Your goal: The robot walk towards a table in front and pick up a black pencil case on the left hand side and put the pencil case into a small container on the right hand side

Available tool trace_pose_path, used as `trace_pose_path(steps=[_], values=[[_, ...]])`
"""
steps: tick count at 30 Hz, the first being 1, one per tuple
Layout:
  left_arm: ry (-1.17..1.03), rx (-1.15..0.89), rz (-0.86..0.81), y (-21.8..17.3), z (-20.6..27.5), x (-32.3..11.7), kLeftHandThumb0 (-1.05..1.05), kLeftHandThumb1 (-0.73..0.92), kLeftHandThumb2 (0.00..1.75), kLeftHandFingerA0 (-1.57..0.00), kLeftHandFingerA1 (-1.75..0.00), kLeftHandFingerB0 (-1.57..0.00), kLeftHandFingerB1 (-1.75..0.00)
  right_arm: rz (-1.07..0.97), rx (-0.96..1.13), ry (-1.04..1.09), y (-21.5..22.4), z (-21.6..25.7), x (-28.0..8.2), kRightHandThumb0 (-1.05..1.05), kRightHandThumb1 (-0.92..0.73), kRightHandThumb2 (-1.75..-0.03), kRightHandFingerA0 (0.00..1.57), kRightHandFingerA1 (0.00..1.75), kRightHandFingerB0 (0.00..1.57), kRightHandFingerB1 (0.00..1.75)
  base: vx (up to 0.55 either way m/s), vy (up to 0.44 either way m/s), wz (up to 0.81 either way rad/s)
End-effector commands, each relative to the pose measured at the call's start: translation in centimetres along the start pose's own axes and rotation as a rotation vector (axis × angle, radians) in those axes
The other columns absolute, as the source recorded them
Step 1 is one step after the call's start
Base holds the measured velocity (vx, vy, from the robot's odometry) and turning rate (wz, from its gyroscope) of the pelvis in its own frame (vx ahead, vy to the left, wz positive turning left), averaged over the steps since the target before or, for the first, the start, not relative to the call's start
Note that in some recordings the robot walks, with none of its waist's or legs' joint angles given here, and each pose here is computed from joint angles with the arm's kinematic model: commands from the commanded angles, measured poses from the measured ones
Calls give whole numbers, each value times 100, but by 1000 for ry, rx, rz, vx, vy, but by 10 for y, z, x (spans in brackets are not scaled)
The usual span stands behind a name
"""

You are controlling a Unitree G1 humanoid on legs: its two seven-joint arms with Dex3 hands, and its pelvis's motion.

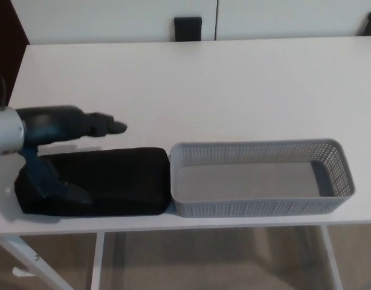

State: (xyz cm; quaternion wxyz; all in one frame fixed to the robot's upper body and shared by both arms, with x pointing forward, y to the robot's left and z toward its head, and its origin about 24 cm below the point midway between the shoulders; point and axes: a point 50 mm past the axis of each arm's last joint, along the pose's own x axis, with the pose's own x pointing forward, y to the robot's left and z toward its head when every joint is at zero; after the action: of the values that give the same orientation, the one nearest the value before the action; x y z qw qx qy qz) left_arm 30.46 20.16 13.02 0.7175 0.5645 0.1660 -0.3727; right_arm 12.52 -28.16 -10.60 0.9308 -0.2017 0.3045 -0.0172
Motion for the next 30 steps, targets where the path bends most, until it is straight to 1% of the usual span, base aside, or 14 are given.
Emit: trace_pose_path(steps=[1, 4, 7, 8, 9, 10, 11, 13, 14, 17, 22, 25, 30], values=[[231, -11, -6, -4, -21, 3, -76, 42, 86, 0, -1, 0, 0, -29, 19, 28, -10, -5, -3, -37, -56, -57, 75, 57, 62, 42, 0, 0, 0], [257, -24, 15, -4, -23, 6, -76, 42, 86, 0, 0, 0, 0, -30, 26, 26, -10, -5, -4, -38, -57, -58, 77, 58, 61, 42, 0, 0, 0], [265, -6, 48, 0, -21, 8, -77, 42, 86, 0, 0, 0, 0, -32, 25, 28, -11, -4, -2, -38, -56, -58, 74, 56, 61, 42, 0, 0, 0], [264, -2, 56, 1, -20, 8, -91, 43, 63, 0, 0, 0, 0, -32, 27, 31, -11, -4, -2, -38, -56, -58, 74, 56, 61, 41, 0, 0, 0], [264, -1, 62, 2, -19, 8, -91, 43, 63, 0, 0, 0, 0, -33, 27, 32, -11, -4, -2, -38, -56, -58, 74, 56, 61, 41, 0, 0, 0], [259, 4, 73, 4, -18, 8, -87, 47, 56, 0, 0, 0, 0, -34, 39, 31, -10, -3, -1, -38, -56, -58, 73, 57, 62, 42, 0, 0, 0], [253, 15, 87, 4, -15, 8, -92, 42, 64, 0, 0, 0, 0, -31, 30, 24, -10, -3, -1, -38, -57, -58, 73, 57, 62, 42, 0, 0, 0], [250, 20, 94, 4, -13, 8, -91, 42, 63, 0, 0, 0, 0, -27, 4, 10, -11, -2, -2, -38, -57, -58, 73, 57, 62, 42, 0, 0, 0], [246, 18, 94, 4, -12, 8, -76, 42, 86, 0, 0, 0, 0, -27, 10, 6, -11, -2, -2, -38, -57, -58, 73, 57, 62, 43, 0, 0, 0], [244, 22, 92, 3, -9, 9, -77, 42, 85, 0, 0, 0, 0, -32, 17, 8, -11, -2, -2, -38, -57, -58, 73, 56, 64, 42, 0, 0, 0], [236, 13, 85, -2, -4, 14, -76, 43, 84, 0, 0, 0, 0, -35, 20, 24, -12, -4, -3, -39, -57, -58, 74, 56, 62, 41, 0, 0, 0], [232, 0, 74, -3, -3, 16, -75, 43, 83, 0, 0, 0, 0, -42, 38, 17, -12, -1, 0, -39, -55, -57, 76, 58, 65, 43, 0, 0, 0], [235, 5, 54, -7, -1, 21, -74, 43, 83, 0, 0, 0, 0, -45, 35, 16, -13, 0, 0, -39, -56, -57, 75, 57, 64, 42, 0, 0, 0]])
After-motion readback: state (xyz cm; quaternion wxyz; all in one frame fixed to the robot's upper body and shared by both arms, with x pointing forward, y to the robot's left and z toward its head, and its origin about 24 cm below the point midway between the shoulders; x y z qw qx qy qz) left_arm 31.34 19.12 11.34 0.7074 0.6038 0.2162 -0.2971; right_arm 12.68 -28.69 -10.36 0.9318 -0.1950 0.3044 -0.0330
